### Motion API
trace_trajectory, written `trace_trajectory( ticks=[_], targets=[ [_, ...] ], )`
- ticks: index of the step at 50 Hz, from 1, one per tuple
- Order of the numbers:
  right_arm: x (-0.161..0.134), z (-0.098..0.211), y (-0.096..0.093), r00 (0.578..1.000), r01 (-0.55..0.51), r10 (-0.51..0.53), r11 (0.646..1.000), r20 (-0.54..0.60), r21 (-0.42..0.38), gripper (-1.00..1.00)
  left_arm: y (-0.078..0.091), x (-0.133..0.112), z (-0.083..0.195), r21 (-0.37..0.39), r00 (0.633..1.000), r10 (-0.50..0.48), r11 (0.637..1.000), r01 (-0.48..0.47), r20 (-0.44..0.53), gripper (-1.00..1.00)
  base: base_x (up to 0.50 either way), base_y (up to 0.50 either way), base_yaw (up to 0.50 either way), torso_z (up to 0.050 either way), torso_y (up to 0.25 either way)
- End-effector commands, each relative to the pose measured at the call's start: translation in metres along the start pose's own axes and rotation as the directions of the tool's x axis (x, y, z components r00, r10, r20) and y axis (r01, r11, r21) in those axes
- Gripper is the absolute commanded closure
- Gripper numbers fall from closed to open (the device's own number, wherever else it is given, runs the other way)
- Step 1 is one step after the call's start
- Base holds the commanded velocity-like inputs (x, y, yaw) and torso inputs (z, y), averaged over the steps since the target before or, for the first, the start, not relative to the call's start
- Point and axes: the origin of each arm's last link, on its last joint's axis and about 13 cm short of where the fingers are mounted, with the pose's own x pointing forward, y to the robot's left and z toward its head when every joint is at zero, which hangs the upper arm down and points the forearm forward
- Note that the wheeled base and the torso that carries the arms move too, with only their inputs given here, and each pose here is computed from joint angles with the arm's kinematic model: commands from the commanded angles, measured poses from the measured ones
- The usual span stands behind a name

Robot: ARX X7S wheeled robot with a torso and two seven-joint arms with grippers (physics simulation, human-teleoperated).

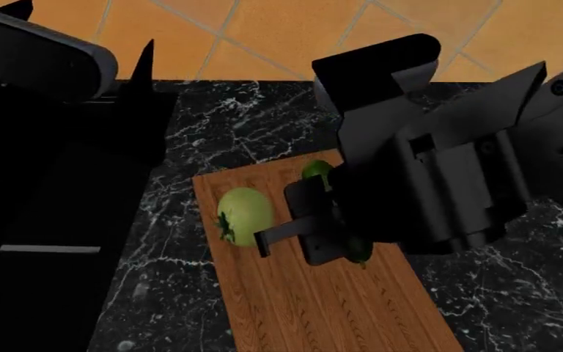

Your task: Pick the vegetables from the sink and place them on the cutting board.

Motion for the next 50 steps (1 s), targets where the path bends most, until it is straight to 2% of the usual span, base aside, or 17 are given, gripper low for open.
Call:
trace_trajectory(
  ticks=[1,50],
  targets=[
    [0.007,-0.004,0.005,0.999,-0.033,0.032,0.999,-0.015,-0.024,1.00,0.005,0.004,0.008,-0.045,1.000,-0.008,0.999,0.008,-0.003,-1.00,0.00,0.00,0.00,0.000,0.000],
    [0.031,-0.038,0.008,0.990,-0.057,0.057,0.998,-0.129,0.004,1.00,0.004,0.002,0.006,-0.037,1.000,-0.009,0.999,0.009,-0.006,-1.00,0.00,0.00,0.00,0.000,0.000]
  ],
)
